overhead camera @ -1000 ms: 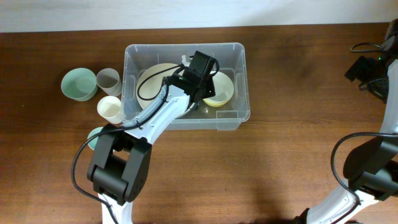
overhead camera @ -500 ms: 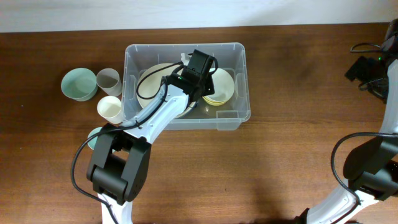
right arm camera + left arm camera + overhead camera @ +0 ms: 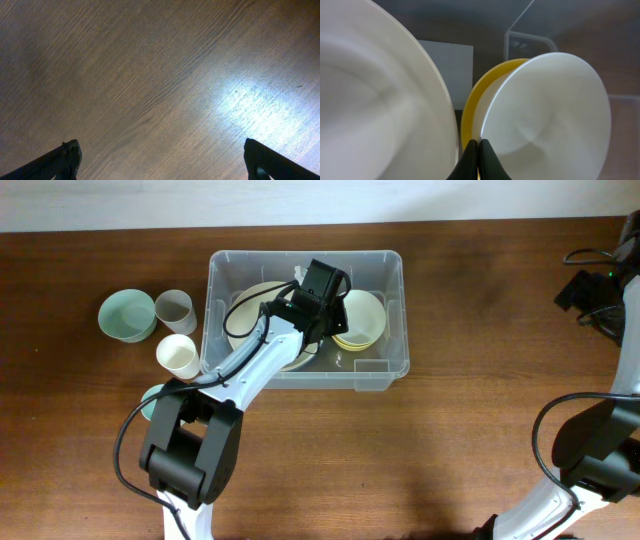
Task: Pack container
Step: 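Lower the white bowl onto the yellow bowl and release, then withdraw the left gripper to the mint green bowl at left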
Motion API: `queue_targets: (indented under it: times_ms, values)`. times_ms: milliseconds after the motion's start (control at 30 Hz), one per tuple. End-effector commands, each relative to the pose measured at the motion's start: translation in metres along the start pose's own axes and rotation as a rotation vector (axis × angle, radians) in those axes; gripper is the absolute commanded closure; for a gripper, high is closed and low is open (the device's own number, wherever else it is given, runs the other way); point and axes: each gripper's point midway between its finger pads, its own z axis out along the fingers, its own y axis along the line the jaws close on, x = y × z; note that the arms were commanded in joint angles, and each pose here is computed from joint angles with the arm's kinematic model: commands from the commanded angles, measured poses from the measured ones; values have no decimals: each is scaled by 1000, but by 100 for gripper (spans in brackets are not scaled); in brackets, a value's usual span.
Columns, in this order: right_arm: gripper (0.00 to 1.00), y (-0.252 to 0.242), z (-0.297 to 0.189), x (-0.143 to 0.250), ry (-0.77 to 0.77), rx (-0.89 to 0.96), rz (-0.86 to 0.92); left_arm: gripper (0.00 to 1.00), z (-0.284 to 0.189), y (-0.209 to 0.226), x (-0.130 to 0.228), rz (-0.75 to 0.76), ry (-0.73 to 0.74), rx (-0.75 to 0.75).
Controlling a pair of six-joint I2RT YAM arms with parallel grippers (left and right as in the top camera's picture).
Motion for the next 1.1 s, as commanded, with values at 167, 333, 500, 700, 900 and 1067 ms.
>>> queue_targets:
  times_ms: [167,333,500,700,900,1067]
  values:
    - [1,-3,6,1,9,21,-8,91,1,-10,6,18,30,53]
    - [1,-3,6,1,10,21,-8,72,1,-10,6,18,29,52]
    - [1,-3,6,1,9,21,-8,48,1,-10,2,23,17,51]
    - [1,-3,6,1,9,21,-8,36,-17,-12,-36,61,-58,71]
    - [1,-3,6,1,9,21,-8,3,-80,12,-112,50,-212,-18]
    - [1,-3,6,1,9,21,-8,1,-142,86,-150,-84,-276,-210]
